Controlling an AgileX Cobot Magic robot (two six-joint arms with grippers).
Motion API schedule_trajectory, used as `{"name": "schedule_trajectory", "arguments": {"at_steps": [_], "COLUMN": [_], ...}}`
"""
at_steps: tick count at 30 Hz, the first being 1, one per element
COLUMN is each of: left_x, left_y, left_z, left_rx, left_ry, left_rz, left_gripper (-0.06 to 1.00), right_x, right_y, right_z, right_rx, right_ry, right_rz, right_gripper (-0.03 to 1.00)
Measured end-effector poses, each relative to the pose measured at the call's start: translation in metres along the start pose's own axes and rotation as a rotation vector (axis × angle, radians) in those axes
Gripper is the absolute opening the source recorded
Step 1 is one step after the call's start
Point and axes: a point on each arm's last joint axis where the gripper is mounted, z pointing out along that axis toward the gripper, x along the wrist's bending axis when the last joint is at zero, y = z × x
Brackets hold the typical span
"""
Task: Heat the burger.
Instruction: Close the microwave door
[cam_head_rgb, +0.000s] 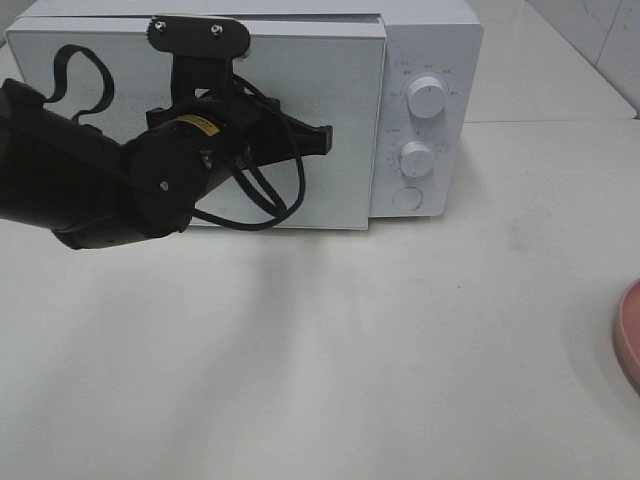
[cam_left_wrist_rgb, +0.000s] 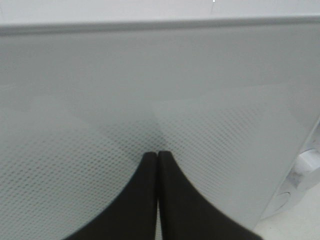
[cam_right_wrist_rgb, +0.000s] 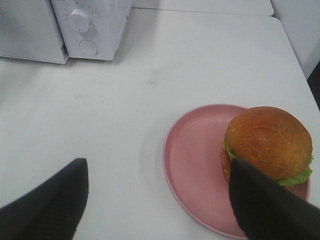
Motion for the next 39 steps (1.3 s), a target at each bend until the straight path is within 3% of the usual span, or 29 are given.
{"name": "schedule_trajectory", "arguments": {"at_steps": [17,39], "left_x": [-0.024,-0.02], "left_y": [-0.003,0.005], "left_z": [0.029,0.038], "left_rx": [0.093,0.174], "left_ry": [-0.045,-0.095], "left_rz": [0.024,0.023], "left_gripper": [0.0,0.0], "right_x": [0.0,0.0], "right_y": [0.0,0.0], "right_z": [0.0,0.0], "right_rx": [0.0,0.0], "right_ry": [0.0,0.0], "right_rz": [0.0,0.0], "right_gripper": [0.75,0.75]}}
